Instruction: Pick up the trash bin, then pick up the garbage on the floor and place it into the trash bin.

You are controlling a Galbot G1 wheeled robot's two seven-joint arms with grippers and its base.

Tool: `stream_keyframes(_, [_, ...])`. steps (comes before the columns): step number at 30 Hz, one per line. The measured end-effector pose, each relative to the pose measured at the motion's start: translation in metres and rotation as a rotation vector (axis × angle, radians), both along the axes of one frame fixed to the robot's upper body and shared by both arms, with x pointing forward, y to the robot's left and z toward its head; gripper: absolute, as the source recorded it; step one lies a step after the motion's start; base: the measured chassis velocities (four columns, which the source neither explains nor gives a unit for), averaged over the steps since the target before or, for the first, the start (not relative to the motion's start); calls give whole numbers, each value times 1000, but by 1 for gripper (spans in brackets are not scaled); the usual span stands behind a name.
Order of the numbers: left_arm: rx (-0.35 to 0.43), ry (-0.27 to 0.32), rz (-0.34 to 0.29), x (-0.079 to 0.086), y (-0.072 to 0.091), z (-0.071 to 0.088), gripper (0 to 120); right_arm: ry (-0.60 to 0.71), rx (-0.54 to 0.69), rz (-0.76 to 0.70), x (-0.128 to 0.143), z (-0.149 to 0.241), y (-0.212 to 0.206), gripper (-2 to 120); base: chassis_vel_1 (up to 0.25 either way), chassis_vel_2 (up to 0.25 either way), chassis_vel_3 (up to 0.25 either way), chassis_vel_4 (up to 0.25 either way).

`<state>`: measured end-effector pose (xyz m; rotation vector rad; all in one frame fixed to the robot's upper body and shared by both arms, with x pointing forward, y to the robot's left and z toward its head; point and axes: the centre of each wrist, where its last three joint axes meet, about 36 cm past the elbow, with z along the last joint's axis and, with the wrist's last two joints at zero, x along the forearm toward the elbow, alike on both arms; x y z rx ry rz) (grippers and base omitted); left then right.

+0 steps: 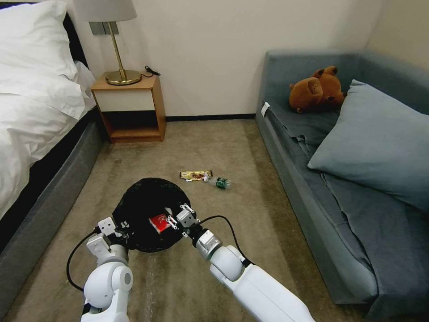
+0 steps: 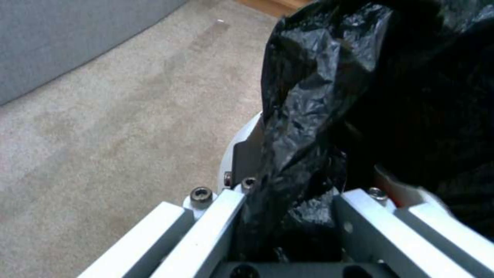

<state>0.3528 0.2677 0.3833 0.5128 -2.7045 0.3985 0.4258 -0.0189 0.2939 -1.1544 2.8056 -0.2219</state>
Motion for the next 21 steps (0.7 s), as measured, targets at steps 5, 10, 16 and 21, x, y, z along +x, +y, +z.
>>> stream_keyframes(5, [4, 0, 1, 0, 2, 0, 1, 0, 14, -9, -3, 4, -1, 77, 0, 0, 0, 0])
stream_keyframes(10, [3, 4, -5, 4, 6, 2, 1, -4, 54, -84, -1, 19, -10, 96, 0, 0, 0, 0])
stream_keyframes(16, [15, 4, -20, 6, 12, 8, 1, 15, 147, -303, -1, 46, -33, 100, 0, 0, 0, 0])
stream_keyframes(21, [50, 13, -94, 2, 21, 8, 1, -15, 285, -550, -33, 81, -110, 100, 0, 0, 0, 0])
